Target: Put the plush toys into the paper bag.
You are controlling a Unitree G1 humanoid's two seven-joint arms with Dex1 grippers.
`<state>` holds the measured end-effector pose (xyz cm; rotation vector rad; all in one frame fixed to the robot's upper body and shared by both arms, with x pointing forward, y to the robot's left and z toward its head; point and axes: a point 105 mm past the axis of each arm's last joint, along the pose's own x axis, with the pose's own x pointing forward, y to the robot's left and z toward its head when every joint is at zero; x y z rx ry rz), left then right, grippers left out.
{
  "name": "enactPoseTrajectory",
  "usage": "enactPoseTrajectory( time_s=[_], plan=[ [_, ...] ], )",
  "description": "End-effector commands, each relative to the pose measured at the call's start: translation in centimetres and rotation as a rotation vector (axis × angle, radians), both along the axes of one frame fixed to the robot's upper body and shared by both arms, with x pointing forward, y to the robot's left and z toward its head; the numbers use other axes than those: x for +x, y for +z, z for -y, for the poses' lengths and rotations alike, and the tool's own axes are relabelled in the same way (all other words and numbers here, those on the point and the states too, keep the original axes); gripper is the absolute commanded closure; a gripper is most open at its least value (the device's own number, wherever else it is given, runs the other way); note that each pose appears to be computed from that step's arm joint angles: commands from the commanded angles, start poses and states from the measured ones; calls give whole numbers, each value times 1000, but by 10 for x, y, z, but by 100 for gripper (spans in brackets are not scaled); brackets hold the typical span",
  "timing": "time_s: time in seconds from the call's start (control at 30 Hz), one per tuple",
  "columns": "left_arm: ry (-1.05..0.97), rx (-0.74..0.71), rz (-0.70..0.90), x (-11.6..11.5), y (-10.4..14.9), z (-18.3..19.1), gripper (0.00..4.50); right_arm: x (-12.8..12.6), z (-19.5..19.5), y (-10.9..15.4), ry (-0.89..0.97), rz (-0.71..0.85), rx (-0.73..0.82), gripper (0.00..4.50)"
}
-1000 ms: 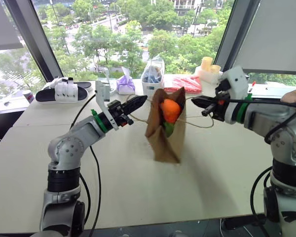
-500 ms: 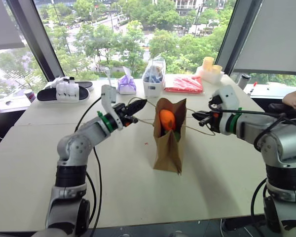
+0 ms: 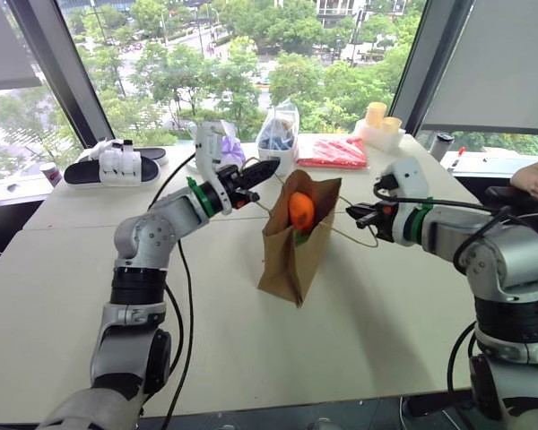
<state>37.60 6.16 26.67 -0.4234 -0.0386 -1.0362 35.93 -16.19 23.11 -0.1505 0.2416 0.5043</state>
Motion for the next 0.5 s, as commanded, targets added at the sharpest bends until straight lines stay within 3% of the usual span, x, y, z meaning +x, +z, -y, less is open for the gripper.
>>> enactPoseTrajectory(
  time_s=[0.03, 0.1, 0.27, 0.33, 0.5],
  plan=[
    [-17, 37, 24, -5, -4, -2, 425, -4, -8, 19, 24, 73, 6, 362],
    [-19, 53, 24, -6, -6, -6, 364, -4, -8, 24, 27, 89, 7, 266],
    [-12, 99, 30, -7, -10, -21, 104, -6, -4, 35, 24, 129, -6, 1],
    [-6, 117, 31, -8, -12, -30, 6, -8, -1, 44, 29, 158, -6, 0],
    [-5, 140, 25, -13, -19, -50, 6, -11, 13, 77, -10, 253, 56, 0]
  ],
)
